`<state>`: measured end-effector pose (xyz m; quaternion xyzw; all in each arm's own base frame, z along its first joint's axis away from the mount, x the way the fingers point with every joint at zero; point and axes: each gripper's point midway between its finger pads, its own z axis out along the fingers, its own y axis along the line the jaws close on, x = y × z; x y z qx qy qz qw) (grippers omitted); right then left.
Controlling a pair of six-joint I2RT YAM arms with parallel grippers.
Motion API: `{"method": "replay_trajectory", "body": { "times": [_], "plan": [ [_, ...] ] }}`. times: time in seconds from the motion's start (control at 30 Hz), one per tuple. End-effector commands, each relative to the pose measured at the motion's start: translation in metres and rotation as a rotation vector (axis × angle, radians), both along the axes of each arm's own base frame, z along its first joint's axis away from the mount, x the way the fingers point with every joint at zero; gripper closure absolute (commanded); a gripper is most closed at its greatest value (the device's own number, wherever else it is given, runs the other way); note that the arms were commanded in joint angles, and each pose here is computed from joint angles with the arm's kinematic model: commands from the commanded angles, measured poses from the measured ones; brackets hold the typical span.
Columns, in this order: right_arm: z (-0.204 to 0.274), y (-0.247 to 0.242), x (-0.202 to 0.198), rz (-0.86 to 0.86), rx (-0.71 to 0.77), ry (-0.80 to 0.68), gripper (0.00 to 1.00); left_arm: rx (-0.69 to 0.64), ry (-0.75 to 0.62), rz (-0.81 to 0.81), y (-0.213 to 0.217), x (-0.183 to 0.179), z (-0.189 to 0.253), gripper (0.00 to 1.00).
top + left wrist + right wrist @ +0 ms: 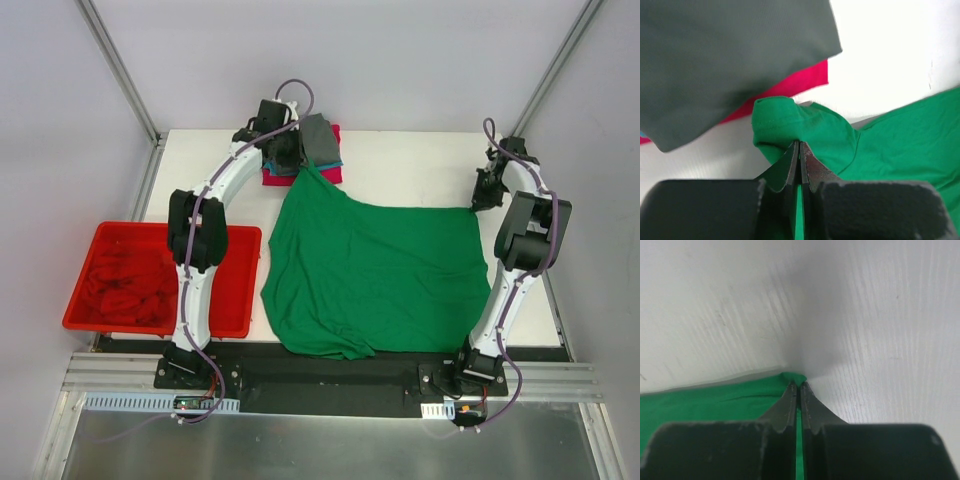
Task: Fold and stack the t-shirts
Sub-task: Grap the side of the flattened tshirt furthest away from the robot with both arms, then fold the flattened tshirt in 1/3 of the way
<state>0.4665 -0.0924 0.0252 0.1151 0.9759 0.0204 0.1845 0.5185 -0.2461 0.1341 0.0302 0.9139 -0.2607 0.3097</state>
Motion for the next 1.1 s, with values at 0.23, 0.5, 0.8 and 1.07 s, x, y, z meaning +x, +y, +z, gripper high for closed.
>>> {"method": "replay_trajectory", "body": {
  "times": [0.23,0.5,0.8,1.07],
  "plan": [
    [0.077,0.0,0.073,0.071,-0.01,-0.27,0.99,0.04,-0.217,-0.039,-0.001,0.051,0.041,1.0],
    [0.082,-0.005,0.077,0.083,-0.01,-0.295,0.99,-0.035,-0.182,-0.174,-0.015,0.037,0.028,1.0],
    [0.08,0.006,0.065,0.125,0.044,-0.295,0.99,-0.059,-0.102,-0.239,-0.017,0.003,0.006,1.0],
    [0.076,0.015,0.046,0.101,0.077,-0.286,0.99,-0.018,-0.103,-0.29,-0.027,-0.028,-0.001,1.0]
  ]
}}
